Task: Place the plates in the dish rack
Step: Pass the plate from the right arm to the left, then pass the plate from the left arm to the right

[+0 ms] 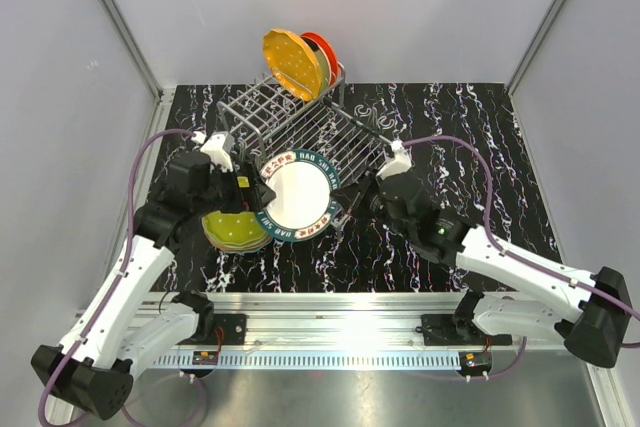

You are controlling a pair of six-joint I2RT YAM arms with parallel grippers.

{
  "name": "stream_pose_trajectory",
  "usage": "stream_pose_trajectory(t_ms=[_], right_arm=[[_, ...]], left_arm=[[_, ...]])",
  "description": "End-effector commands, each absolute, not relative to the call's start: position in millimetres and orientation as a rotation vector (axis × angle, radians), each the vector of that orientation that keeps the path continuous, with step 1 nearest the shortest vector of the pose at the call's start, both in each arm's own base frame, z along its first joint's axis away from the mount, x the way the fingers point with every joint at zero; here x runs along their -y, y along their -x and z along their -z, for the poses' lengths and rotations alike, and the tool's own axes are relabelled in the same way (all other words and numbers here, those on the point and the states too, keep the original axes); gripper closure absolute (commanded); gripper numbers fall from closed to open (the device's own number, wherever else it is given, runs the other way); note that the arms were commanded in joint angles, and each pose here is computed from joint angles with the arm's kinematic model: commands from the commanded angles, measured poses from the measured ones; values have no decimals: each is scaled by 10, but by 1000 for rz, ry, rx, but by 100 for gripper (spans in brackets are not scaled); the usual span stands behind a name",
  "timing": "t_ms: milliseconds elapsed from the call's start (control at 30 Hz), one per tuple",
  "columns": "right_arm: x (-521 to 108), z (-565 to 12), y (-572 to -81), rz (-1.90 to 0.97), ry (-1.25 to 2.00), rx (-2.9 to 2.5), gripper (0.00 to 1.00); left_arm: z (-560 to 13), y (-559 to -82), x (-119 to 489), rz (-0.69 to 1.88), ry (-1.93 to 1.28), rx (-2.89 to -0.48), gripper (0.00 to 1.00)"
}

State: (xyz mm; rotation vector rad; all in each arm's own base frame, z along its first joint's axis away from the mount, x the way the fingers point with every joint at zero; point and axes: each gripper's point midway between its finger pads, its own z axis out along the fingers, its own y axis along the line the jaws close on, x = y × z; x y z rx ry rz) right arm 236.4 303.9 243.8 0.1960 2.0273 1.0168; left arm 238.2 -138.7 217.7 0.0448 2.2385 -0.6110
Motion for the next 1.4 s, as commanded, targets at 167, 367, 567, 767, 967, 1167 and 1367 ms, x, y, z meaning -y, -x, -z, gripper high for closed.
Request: stream_pose_trajectory(t_ms=[167,367,567,767,967,1167,1367], right_arm=[[-2960,-3109,-2341,-1253,-266,-1747,100],[-2973,-3144,-2287,-1312,-244,-1704,100],[-2886,-3177,-2257,-1322,-250,-1663,100],[-2889,-3228,-2256,-1340,-250,-1645,100],[-2915,-3274,-2283,-1388,-267,-1618,89],[-2953,-3276,-2309,-1468,-281,-1604,83],[-3034,-3229,-2331,-1492,-280,-1635,74]], left_arm=[[-2566,-2302,1819,973,-108,-2112,5],[-2723,-2253,1953,1126,-131,-2062,24],[-2913,-2214,1949,1162,-159,-1985,70],[-3089,-2130,1972,1220,-198,-1894,99],[-3189,-2111,1984,1323,-142,-1893,100],[-3220,-2134,1981,1474,-55,-1900,100],[-3285,-2136,1937,1482,-37,-1866,100]])
